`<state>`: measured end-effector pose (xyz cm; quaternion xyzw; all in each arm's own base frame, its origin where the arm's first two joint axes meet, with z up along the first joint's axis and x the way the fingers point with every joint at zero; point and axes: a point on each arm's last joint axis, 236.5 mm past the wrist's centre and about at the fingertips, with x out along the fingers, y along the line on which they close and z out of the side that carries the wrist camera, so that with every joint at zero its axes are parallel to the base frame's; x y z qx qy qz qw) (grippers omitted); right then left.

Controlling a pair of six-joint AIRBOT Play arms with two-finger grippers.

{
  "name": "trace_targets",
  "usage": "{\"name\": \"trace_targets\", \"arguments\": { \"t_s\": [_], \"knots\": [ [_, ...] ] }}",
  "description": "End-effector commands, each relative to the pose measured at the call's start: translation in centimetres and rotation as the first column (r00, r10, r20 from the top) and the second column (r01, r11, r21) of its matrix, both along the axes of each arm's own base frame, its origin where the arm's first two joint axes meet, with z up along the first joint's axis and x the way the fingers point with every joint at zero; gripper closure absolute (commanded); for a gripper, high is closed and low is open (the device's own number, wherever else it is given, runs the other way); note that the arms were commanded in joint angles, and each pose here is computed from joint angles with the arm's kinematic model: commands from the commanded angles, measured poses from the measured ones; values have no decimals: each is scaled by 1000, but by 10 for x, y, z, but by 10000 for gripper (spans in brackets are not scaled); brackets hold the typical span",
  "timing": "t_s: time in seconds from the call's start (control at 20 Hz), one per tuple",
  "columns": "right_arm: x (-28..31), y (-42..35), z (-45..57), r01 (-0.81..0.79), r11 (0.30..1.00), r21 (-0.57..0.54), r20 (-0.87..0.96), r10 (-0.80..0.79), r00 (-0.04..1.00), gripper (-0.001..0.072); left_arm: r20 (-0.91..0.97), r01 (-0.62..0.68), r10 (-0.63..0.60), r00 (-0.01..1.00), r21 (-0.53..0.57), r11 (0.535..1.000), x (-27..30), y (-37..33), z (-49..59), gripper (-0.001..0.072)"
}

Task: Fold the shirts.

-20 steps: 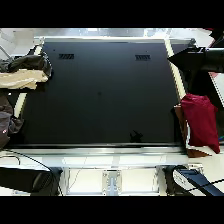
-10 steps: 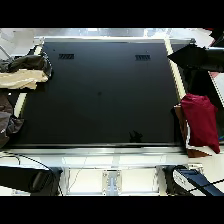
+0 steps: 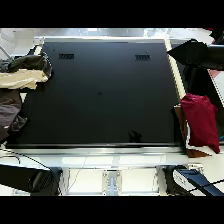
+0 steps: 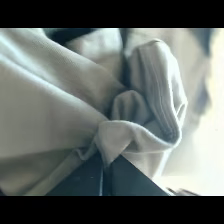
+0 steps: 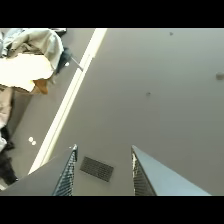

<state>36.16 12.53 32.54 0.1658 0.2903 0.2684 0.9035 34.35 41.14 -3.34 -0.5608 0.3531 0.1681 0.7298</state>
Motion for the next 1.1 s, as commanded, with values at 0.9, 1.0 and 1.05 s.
{"name": "trace_targets", "arguments": {
  "t_s": [0.9, 1.0, 1.05],
  "knots": [
    [34, -50, 26, 212, 971, -112, 188, -189, 964, 463, 328, 847, -924, 198, 417, 330, 98, -587, 278, 700],
    [34, -63, 16, 240, 953, -185, 180, -207, 962, 463, 295, 865, -951, 91, 450, 223, 86, -663, 263, 699],
    [35, -70, 11, 257, 941, -220, 176, -221, 959, 463, 278, 871, -960, 44, 460, 173, 77, -694, 254, 697]
  ]
}}
